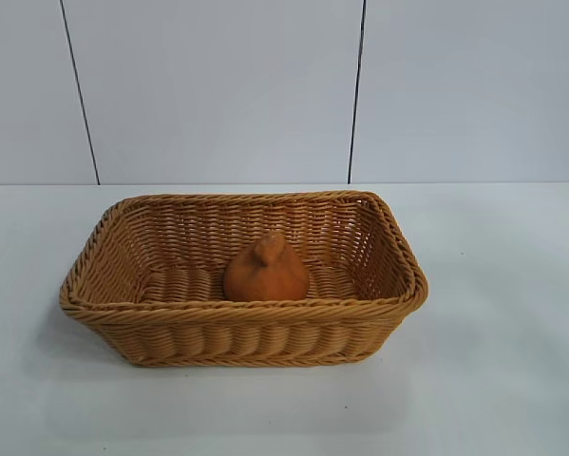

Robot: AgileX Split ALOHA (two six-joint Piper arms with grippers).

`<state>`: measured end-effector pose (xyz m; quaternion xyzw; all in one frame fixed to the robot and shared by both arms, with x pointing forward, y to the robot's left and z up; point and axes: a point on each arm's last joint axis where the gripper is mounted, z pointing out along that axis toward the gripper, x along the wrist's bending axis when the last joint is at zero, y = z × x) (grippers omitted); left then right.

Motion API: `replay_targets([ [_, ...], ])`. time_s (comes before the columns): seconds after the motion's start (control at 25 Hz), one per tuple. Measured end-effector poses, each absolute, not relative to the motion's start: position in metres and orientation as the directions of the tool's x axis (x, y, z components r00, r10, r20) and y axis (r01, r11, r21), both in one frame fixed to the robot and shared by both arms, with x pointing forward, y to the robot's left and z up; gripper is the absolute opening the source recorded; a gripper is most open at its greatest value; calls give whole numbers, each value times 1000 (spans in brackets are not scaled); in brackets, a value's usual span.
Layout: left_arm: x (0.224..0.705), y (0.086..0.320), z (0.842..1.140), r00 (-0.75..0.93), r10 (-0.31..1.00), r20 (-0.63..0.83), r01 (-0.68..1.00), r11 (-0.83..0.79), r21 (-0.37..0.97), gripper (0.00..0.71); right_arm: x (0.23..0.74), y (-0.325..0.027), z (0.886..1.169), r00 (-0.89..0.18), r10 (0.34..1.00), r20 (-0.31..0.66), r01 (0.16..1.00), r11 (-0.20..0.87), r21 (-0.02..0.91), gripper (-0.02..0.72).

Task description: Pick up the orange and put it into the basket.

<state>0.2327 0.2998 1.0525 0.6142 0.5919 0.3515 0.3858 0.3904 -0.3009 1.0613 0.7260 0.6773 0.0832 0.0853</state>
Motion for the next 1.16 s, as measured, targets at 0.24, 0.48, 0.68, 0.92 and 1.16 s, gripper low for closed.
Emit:
replay_targets([
  [0.24,233,300,1053,52,998,-25,456,-2,890,666,318,-300,1052,61,998,21,864,-63,500,652],
  [0.48,233,300,1053,52,998,-25,456,-2,890,666,271,-299,1051,36,999,32,639,-48,768,652],
  [0.68,233,300,1053,52,998,-25,456,-2,890,666,249,-299,1051,28,999,30,514,-41,857,652],
  [0.92,233,300,1053,52,998,-25,456,-2,890,666,236,-299,1052,25,999,32,433,-40,901,652],
  [1.16,233,300,1053,52,998,-24,456,-2,890,666,236,-299,1052,25,999,32,430,-40,902,652],
])
